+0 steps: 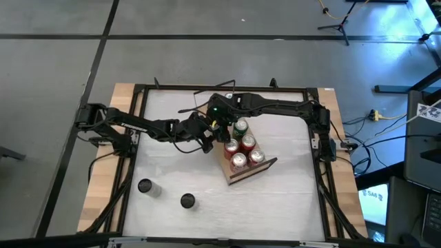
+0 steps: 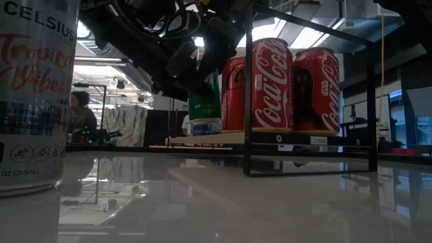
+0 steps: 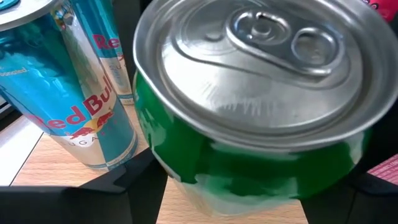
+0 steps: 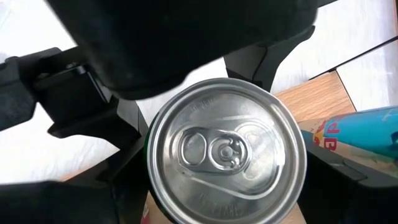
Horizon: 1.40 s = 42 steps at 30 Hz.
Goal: Place canned beverage on shelf
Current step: Put the green soda can on the shelf aligned with the other green soda can
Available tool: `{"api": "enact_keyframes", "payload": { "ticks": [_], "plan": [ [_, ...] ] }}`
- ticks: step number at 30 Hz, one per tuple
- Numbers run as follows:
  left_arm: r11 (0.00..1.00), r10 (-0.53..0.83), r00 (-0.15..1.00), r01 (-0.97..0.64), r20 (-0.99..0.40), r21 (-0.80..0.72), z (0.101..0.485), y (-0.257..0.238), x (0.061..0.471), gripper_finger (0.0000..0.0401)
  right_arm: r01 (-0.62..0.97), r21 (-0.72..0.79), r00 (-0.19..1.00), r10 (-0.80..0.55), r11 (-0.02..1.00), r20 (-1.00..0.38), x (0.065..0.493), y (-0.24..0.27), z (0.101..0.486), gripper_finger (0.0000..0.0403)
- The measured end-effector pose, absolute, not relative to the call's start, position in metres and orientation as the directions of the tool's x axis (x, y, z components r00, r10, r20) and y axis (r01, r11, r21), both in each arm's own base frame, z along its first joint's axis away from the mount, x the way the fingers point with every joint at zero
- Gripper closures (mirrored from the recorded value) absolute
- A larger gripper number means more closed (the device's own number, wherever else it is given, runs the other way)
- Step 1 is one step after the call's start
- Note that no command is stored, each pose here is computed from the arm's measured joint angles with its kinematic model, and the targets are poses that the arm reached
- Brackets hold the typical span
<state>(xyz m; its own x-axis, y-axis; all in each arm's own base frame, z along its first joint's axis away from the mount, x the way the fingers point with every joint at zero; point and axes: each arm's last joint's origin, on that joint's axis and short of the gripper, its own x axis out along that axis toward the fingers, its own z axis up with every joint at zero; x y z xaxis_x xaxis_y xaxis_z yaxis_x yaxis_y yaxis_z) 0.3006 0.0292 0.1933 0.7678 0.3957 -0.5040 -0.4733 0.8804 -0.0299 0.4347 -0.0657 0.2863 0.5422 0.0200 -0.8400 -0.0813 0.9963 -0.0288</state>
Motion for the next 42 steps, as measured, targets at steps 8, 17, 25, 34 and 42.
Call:
{"api": "enact_keyframes", "payload": {
  "ticks": [8,17,25,34,42],
  "plan": [
    [0.881,0.394,0.769,-0.472,-0.503,-0.032,0.193,0.029,0.301,0.0129,-0.085,-0.016,0.540,0.032,0.996,-0.841,0.434,-0.066,0.286,0.0067],
    [0.884,0.388,0.763,-0.468,-0.516,-0.027,0.192,0.029,0.300,0.0129,-0.045,0.025,0.522,0.045,0.999,-0.852,0.431,-0.065,0.294,0.0017],
    [0.884,0.387,0.766,-0.466,-0.513,-0.030,0.192,0.028,0.300,0.0129,-0.086,-0.009,0.576,0.042,0.996,-0.817,0.400,-0.060,0.341,0.0037],
    [0.893,0.365,0.787,-0.446,-0.497,-0.051,0.194,0.027,0.302,0.0129,-0.068,-0.020,0.693,0.033,0.998,-0.720,0.354,-0.052,0.345,0.0038],
    [0.895,0.360,0.793,-0.442,-0.492,-0.059,0.191,0.025,0.305,0.0129,0.036,-0.084,0.768,-0.081,0.996,-0.635,0.322,-0.050,0.343,0.0038]
  ]
}}
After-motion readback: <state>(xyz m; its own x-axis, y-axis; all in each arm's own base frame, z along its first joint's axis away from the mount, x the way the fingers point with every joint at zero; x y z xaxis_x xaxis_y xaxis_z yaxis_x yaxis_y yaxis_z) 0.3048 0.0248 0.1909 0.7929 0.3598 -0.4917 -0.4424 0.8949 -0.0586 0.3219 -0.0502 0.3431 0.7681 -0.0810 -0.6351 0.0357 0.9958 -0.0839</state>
